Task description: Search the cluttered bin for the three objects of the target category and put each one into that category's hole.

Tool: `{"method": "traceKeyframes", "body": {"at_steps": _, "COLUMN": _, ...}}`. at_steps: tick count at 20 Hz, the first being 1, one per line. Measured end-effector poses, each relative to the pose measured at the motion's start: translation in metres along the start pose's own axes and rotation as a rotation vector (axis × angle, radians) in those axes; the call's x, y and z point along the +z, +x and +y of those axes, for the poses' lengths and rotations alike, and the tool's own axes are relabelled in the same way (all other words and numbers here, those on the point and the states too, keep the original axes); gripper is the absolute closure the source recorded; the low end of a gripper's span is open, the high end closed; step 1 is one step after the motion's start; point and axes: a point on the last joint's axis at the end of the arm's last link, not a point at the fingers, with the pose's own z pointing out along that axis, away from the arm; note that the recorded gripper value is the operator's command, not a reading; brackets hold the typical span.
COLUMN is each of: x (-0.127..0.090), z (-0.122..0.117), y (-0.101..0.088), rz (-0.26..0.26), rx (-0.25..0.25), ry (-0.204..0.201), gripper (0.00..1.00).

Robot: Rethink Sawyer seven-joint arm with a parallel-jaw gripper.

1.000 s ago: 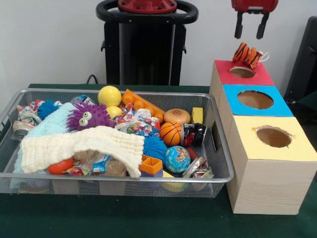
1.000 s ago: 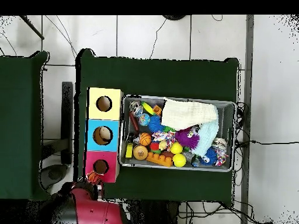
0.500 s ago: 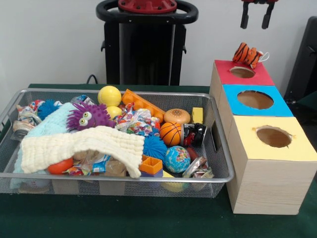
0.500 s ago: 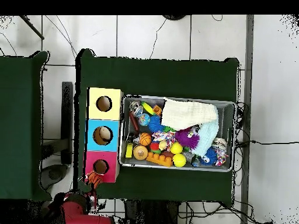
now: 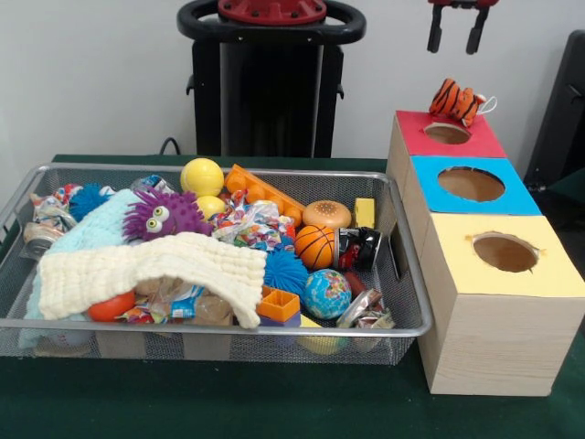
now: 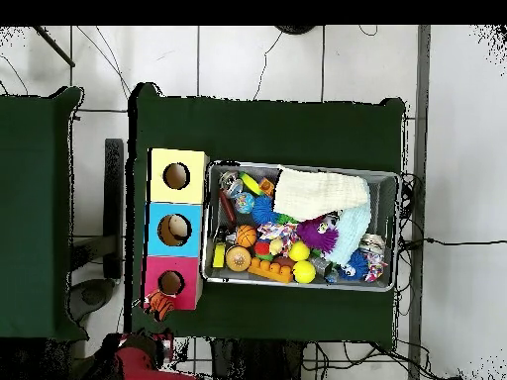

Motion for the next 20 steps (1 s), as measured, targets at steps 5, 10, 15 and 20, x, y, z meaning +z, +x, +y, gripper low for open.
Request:
{"method": "traceKeyframes", "body": {"at_steps": 5, "x": 0.014, "z": -0.004, "y": 0.017, "rz": 0.050, "rx": 0.025, "ry": 0.014, "gripper": 0.00}}
{"method": "traceKeyframes", "body": {"at_steps": 10, "x": 0.022, "z": -0.005, "y": 0.031, "rz": 0.087, "rx": 0.028, "ry": 0.025, "gripper": 0.00}}
{"method": "traceKeyframes", "body": {"at_steps": 15, "x": 0.027, "z": -0.004, "y": 0.038, "rz": 0.106, "rx": 0.029, "ry": 0.030, "gripper": 0.00}}
{"method": "traceKeyframes", "body": {"at_steps": 20, "x": 0.029, "z": -0.001, "y": 0.043, "rz": 0.116, "rx": 0.037, "ry": 0.036, "gripper": 0.00}}
